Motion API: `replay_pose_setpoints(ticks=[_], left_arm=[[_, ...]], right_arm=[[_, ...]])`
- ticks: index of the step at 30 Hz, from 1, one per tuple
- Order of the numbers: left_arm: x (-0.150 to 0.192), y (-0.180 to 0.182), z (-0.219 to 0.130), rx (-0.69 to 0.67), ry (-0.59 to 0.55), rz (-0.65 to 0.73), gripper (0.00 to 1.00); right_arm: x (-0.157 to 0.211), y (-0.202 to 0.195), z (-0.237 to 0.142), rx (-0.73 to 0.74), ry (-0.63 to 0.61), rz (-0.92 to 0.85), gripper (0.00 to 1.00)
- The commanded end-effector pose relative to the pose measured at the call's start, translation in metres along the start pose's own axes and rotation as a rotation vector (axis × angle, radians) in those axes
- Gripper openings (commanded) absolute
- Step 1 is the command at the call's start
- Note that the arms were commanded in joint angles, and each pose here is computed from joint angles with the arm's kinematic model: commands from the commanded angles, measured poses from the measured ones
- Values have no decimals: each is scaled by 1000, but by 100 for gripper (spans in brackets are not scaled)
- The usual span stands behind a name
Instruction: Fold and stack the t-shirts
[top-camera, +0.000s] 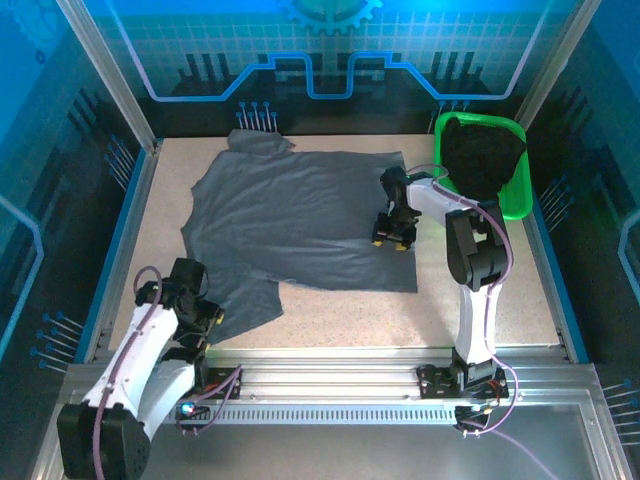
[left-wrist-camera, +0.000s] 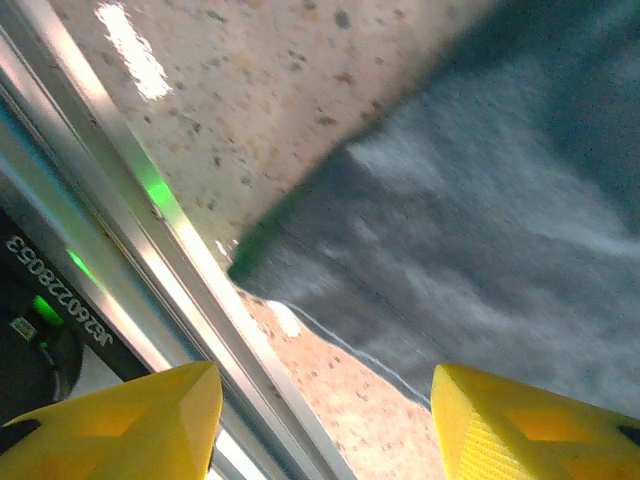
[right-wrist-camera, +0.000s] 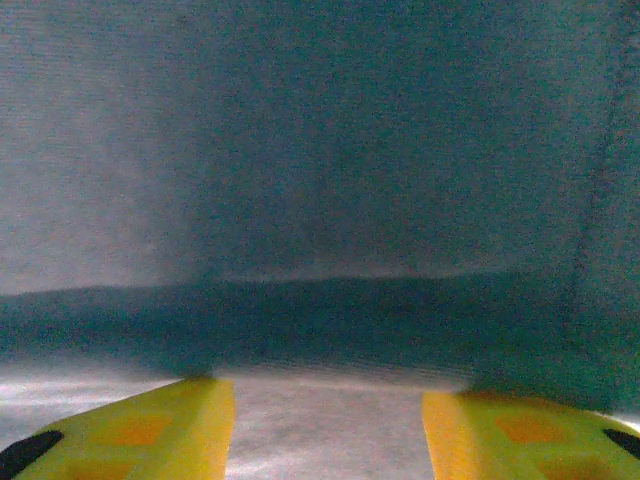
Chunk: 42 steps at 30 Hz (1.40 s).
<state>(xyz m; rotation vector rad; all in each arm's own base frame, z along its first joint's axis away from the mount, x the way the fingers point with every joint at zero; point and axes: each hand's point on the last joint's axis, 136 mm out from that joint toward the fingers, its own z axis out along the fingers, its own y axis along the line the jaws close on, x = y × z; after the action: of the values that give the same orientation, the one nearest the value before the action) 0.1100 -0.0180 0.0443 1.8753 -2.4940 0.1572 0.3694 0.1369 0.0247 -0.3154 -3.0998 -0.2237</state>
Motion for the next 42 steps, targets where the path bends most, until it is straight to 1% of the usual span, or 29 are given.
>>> replay_pose_setpoints(ticks=[1,3,5,8,10,13,14,17,19,21,23,25,28,31,35,39,42], left_arm=[[-8,11,17,-87,-41,-32,59],[-8,14,28,-123,-34,-40,60],[-11,12,36,-127,-49,-45,60],[-20,-5,45,-77,-86,-46,58],[-26,-17,46,-53,-110,-36,53],[-28,-33,49,-18,-103,-7,39],[-27,-35,49,-16,-98,2,34],[-24,-35,48,-17,-83,4,17],[-21,-33,39,-10,-82,-1,6],[-19,-29,25,-5,-98,5,0],[-17,-21,9,-7,-115,5,0],[-14,-11,-4,-4,-125,-18,0],[-10,-2,-17,25,-129,-57,0],[-8,-1,-24,36,-131,-59,0],[-9,-9,-26,47,-133,-36,0],[-10,-20,-30,74,-136,-21,0],[-11,-23,-33,76,-143,2,0]], right_arm=[[9,16,-31,-91,-39,-42,55],[16,18,-38,-107,-45,-45,55],[23,19,-45,-126,-52,-44,55],[37,20,-55,-159,-64,-44,56],[47,19,-60,-170,-69,-45,55],[63,12,-67,-179,-85,-36,55],[68,10,-69,-178,-89,-31,55],[84,-4,-74,-165,-108,-9,54],[96,-19,-76,-138,-117,26,53],[108,-39,-76,-96,-124,88,53],[119,-57,-71,-86,-126,168,52],[129,-72,-58,-113,-109,260,52],[130,-81,-42,-156,-81,344,53],[122,-79,-34,-162,-70,348,54],[120,-79,-17,-139,-15,369,53],[114,-82,-7,-112,-16,379,51],[105,-76,-2,-136,-19,389,47]])
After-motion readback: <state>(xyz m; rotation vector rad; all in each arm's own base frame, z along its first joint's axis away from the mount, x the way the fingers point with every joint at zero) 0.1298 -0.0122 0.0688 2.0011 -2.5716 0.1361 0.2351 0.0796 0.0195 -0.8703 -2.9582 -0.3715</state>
